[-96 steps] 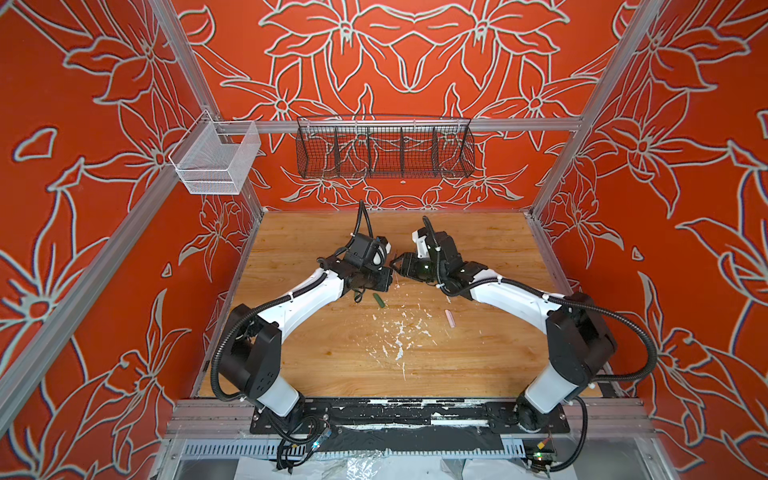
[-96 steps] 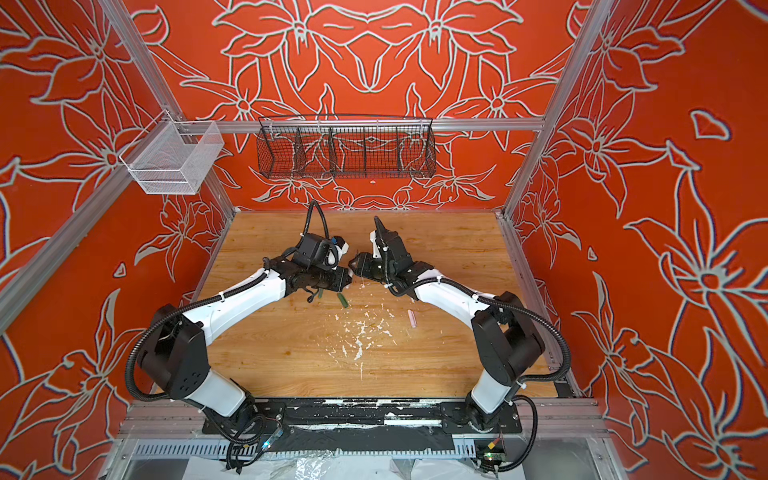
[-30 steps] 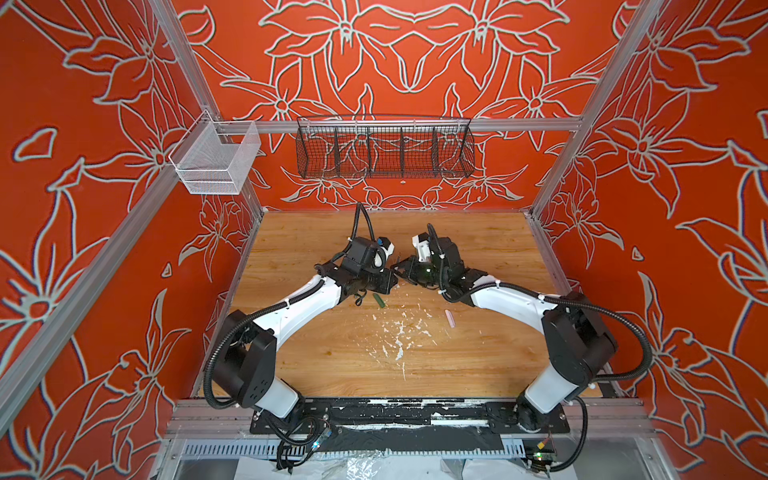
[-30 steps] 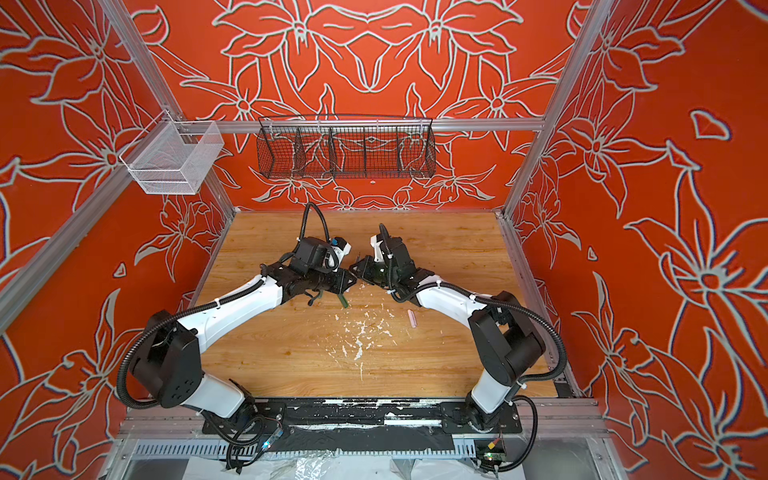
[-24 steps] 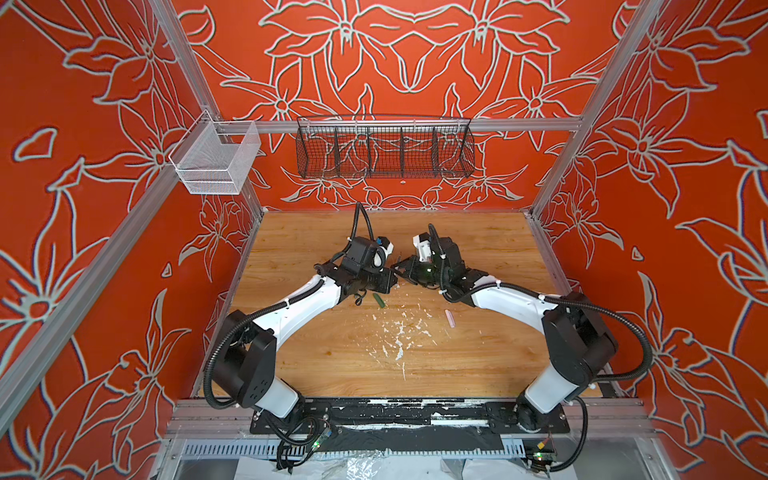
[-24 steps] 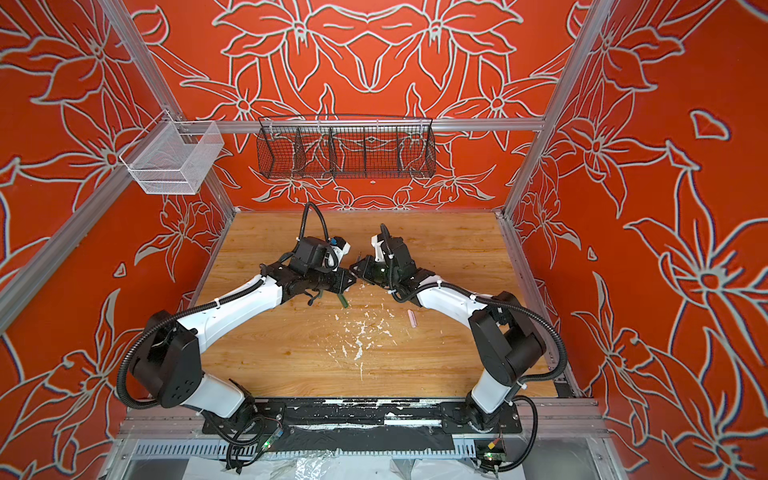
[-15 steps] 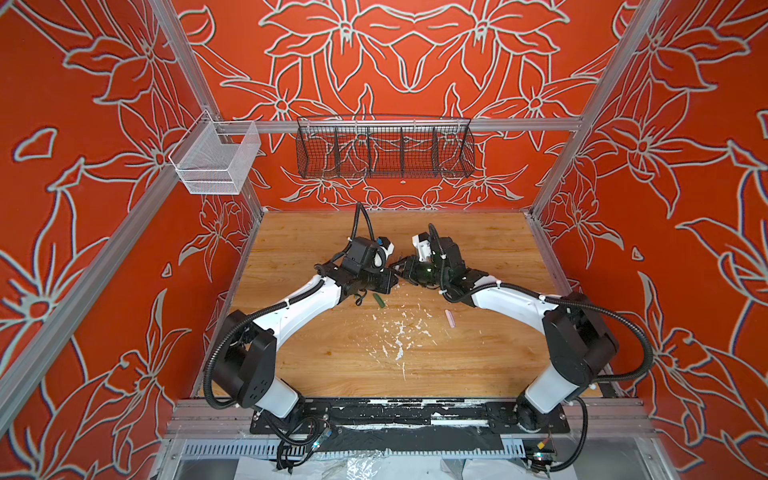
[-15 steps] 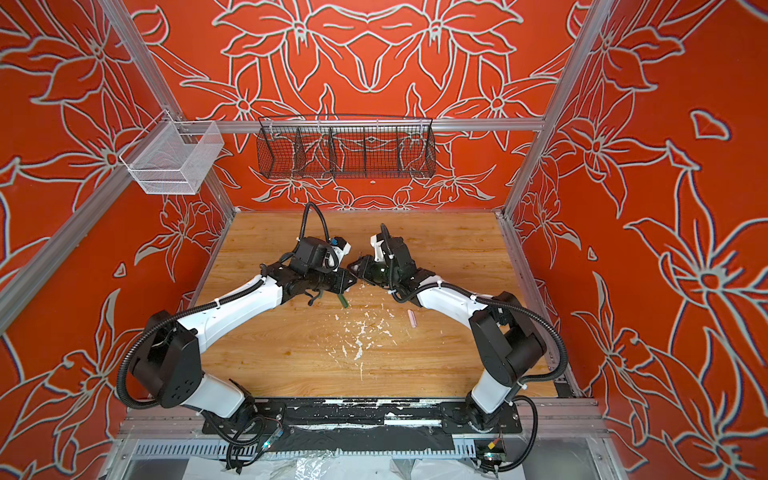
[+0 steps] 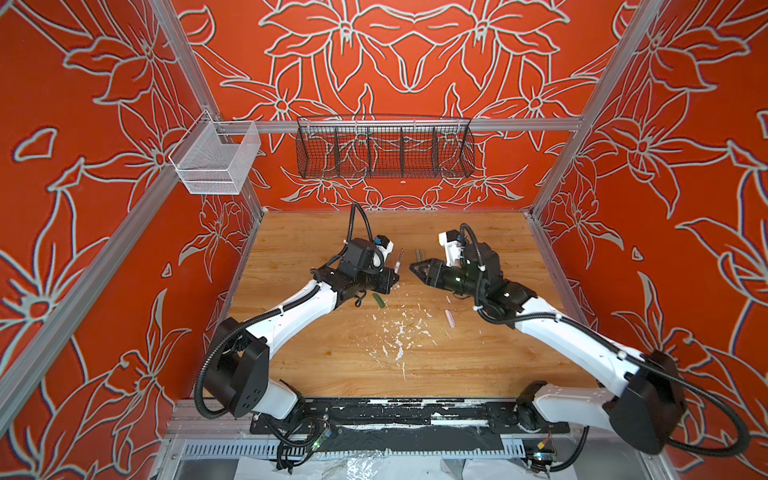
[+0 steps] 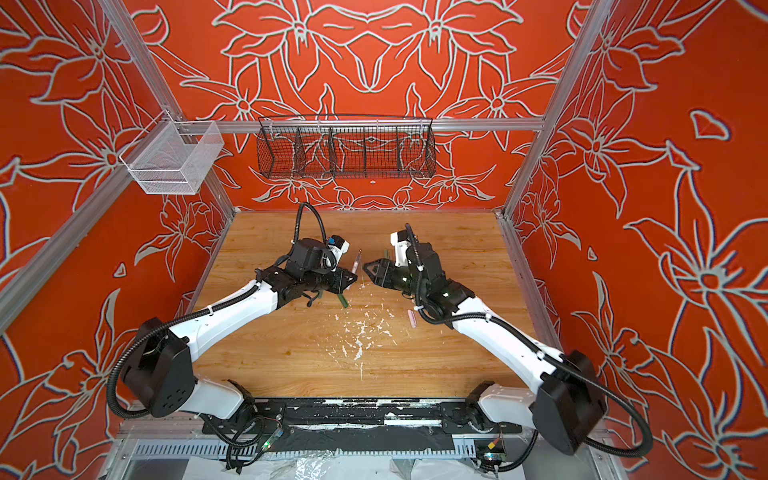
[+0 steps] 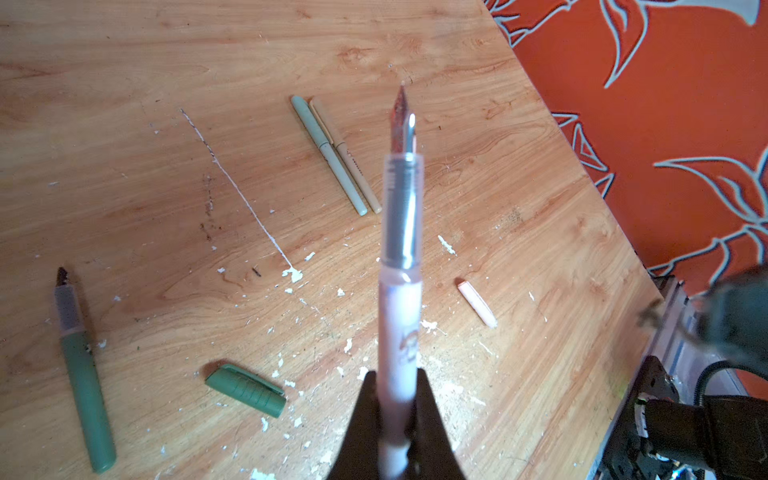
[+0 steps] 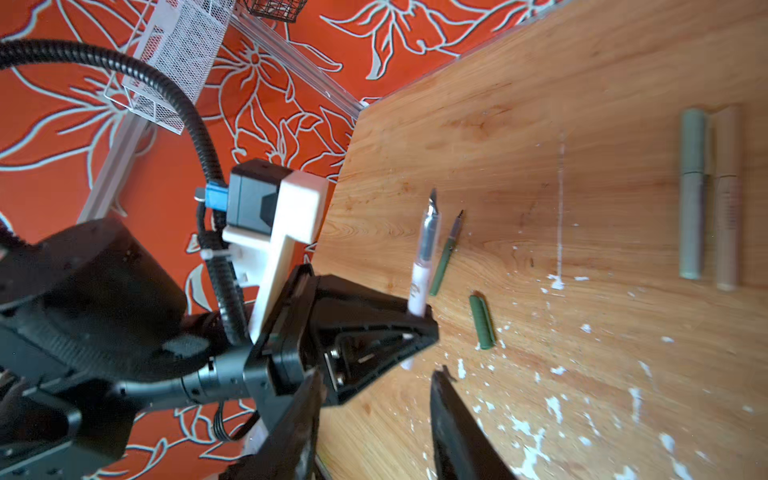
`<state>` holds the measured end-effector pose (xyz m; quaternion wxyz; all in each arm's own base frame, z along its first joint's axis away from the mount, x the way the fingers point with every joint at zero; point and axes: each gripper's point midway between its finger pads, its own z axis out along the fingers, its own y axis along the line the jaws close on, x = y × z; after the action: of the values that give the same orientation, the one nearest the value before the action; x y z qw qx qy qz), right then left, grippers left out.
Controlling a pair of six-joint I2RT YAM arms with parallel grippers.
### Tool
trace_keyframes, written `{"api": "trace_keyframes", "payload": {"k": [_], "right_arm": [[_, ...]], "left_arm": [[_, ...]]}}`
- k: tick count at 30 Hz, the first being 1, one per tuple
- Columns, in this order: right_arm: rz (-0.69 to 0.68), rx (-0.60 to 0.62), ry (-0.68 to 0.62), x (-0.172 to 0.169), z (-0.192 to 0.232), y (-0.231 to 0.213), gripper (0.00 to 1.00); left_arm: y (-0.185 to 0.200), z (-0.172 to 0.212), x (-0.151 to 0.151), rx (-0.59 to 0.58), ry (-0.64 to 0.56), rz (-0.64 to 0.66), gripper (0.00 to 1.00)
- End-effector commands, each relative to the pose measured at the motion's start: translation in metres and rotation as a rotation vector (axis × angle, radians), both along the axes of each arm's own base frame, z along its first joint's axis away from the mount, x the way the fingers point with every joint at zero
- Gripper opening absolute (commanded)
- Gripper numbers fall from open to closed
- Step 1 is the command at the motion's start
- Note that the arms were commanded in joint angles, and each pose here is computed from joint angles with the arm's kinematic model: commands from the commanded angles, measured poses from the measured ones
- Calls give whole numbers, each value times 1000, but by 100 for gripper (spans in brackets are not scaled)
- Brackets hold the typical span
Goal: Insert the pens into the pen caps
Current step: 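Open the right gripper and draw it back from the pink pen, then move the right gripper over the pink cap and lower it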
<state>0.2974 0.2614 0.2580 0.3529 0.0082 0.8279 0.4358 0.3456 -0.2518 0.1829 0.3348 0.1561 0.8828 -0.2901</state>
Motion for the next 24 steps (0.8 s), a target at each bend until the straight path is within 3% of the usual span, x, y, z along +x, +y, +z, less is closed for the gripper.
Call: {"api": "trace_keyframes", "payload": {"k": [1,6,12,17,24], "right_arm": [[-113,-192,22,-10,-31,-44,45],[-268,-380,23,-25,-47,-102,44],[-294,-550,7,-37,-64,-136,36],[-182,-566,104,-40,-101,-129,36],[-90,-548,227,-29,-144,-116,36]], "left_arm": [[-3,34,4,-48,-101,-4,0],[-10,84,6,-130,-220,-23,0],[-31,136,-13,-195,-404,-117,0],[-52,125,-42,-167,-494,-240,0],[-48,110,-56,-178,-536,-245,0]]}}
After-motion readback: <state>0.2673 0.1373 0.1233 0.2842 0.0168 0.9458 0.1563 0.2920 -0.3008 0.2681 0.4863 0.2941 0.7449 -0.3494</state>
